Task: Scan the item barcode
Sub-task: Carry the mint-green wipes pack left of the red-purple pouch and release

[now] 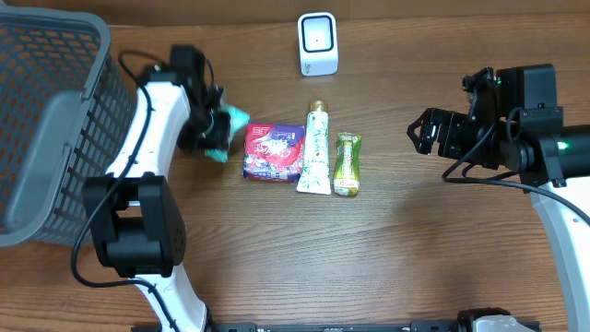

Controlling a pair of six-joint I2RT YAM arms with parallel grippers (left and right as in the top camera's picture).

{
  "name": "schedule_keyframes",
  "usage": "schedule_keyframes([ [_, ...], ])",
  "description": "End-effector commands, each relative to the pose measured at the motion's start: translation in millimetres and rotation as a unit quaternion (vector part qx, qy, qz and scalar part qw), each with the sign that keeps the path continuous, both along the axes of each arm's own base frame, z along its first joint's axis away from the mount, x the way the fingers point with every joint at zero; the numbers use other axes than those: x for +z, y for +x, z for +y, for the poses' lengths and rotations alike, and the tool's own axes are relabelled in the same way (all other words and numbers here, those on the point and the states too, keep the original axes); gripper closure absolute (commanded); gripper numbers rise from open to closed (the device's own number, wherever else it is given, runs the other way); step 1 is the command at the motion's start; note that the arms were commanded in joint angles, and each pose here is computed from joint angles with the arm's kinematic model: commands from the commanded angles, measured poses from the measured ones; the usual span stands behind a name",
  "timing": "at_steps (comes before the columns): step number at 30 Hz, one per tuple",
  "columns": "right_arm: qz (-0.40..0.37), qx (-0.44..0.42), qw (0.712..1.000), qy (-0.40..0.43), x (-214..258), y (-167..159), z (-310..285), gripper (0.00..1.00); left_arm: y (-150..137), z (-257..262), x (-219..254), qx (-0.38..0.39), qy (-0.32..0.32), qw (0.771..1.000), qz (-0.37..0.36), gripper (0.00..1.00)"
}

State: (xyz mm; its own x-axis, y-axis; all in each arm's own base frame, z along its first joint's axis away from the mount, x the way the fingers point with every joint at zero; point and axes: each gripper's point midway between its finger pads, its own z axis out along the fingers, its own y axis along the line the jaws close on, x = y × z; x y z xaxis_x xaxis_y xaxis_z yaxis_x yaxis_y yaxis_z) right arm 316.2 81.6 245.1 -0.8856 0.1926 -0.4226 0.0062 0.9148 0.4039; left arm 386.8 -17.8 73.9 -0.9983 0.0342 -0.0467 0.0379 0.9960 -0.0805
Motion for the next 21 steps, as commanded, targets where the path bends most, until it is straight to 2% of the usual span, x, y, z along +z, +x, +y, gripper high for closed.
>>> schedule_keyframes([
  [1,-0.01,-0.002,1.0,-0.001,6.3,3.1,0.1,0.0,-14.7,2.6,-22.3,0.049,0.004,0.999,0.019,0.96],
  [5,-0.01,-0.002,1.0,-0.001,6.4,3.3,0.2,0.0,-20.6,-1.1,-31.5,0.055,0.001,0.998,0.027,0.95],
  [6,-0.011,-0.002,1.0,-0.001,6.5,3.4,0.2,0.0,-20.4,-3.5,-31.1,0.058,0.001,0.998,0.027,0.78],
  [10,-0.014,-0.002,1.0,0.0,7.5,5.0,0.4,0.0,-16.6,-4.2,-24.6,0.063,0.002,0.998,0.023,0.3],
  [11,-0.016,-0.002,1.0,0.0,7.9,5.5,0.4,0.0,-14.6,-3.5,-21.2,0.063,0.004,0.998,0.02,0.25],
  [15,-0.017,-0.002,1.0,0.0,8.2,5.9,0.5,0.0,4.6,-0.9,8.7,0.063,0.003,0.998,-0.008,0.23],
  [21,-0.018,-0.002,1.0,0.0,8.4,6.2,0.5,0.0,51.1,32.3,102.3,0.066,0.057,0.989,-0.117,0.27],
])
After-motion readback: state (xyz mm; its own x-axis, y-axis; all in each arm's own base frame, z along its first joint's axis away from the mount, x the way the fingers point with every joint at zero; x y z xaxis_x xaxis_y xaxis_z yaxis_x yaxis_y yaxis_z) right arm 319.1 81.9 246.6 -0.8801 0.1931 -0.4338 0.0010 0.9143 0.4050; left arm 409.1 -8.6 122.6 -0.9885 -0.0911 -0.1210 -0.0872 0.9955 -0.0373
